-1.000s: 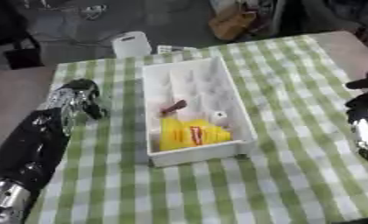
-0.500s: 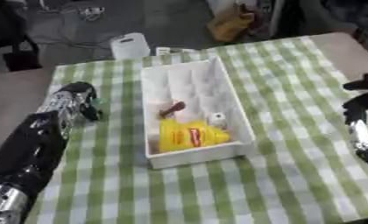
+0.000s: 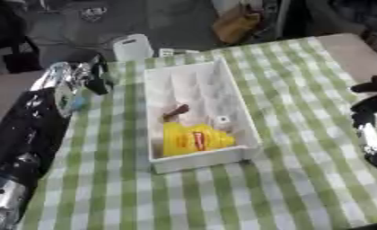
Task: Pick up objects on the table and place them in the box.
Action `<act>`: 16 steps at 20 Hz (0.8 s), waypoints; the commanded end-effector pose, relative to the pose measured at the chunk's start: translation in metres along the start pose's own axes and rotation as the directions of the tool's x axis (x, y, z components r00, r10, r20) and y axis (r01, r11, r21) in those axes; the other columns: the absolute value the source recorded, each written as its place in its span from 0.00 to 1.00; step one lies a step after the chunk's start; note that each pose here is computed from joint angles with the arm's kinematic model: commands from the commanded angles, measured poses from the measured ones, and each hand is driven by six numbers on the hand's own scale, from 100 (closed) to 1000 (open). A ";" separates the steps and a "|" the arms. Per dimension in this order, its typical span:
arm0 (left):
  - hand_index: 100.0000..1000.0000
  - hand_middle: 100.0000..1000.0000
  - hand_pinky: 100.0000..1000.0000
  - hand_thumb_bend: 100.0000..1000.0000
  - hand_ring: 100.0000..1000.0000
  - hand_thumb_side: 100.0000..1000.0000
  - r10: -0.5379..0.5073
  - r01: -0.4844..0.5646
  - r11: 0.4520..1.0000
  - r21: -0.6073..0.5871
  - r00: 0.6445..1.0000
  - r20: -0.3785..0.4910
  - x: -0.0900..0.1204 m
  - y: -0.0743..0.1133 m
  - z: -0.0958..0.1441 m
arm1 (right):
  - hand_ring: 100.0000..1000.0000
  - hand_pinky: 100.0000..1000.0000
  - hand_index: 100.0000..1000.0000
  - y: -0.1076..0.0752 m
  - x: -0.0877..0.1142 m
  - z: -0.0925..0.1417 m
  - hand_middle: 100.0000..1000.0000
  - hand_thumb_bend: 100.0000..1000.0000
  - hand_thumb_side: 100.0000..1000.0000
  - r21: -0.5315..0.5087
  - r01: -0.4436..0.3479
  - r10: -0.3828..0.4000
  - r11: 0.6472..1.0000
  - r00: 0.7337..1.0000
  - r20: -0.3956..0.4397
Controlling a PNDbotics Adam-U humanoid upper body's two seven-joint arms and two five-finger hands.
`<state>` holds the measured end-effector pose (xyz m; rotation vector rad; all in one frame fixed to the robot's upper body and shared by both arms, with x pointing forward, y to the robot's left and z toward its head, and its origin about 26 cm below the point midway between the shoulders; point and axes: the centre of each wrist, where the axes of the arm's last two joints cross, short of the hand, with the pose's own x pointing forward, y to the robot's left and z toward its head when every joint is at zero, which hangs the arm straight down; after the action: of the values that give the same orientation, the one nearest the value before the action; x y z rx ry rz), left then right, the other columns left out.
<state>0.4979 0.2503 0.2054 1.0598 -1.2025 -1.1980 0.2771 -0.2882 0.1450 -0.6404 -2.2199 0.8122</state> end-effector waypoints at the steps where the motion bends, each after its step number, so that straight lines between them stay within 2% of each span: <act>1: 0.43 0.27 0.71 0.00 0.57 0.00 -0.051 0.039 0.993 0.110 0.993 0.107 0.023 0.040 0.008 | 0.56 0.51 0.94 -0.007 0.005 -0.004 0.70 0.00 0.49 -0.002 -0.010 0.010 1.000 0.999 0.033; 4: 0.43 0.27 0.71 0.00 0.57 0.00 -0.072 0.043 0.988 0.149 0.977 0.199 0.045 0.045 0.013 | 0.56 0.51 0.94 -0.007 0.005 -0.005 0.70 0.00 0.49 0.001 -0.007 0.007 1.000 0.999 0.037; 5: 0.44 0.28 0.71 0.00 0.57 0.00 -0.086 0.045 0.986 0.162 0.963 0.254 0.060 0.043 0.015 | 0.56 0.51 0.94 -0.007 0.006 -0.006 0.70 0.00 0.49 0.001 -0.005 0.005 1.000 0.999 0.039; 9: 0.46 0.29 0.72 0.01 0.58 0.00 -0.105 0.055 0.989 0.138 0.916 0.386 0.094 0.017 0.017 | 0.56 0.51 0.94 -0.007 0.006 -0.007 0.70 0.00 0.48 -0.002 -0.003 0.003 1.000 0.999 0.047; 14: 0.49 0.32 0.73 0.09 0.60 0.00 -0.146 0.151 0.988 0.024 0.890 0.432 0.103 -0.015 0.012 | 0.56 0.51 0.94 -0.007 0.006 -0.007 0.70 0.00 0.48 -0.003 -0.005 0.005 1.000 0.999 0.048; 15: 0.54 0.38 0.74 0.20 0.63 0.00 -0.170 0.193 0.981 -0.009 0.885 0.434 0.100 -0.022 0.011 | 0.56 0.51 0.94 -0.007 0.006 -0.007 0.70 0.00 0.48 -0.003 -0.005 0.005 1.000 0.999 0.048; 16: 0.54 0.38 0.74 0.20 0.63 0.00 -0.205 0.244 0.969 -0.036 0.877 0.434 0.098 -0.028 0.009 | 0.56 0.51 0.94 -0.007 0.006 -0.007 0.70 0.00 0.48 -0.003 -0.006 0.006 1.000 0.999 0.047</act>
<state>0.4823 0.1490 0.1816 0.8860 -1.3921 -1.6735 0.2783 -0.2867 0.1467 -0.6290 -2.2289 0.8232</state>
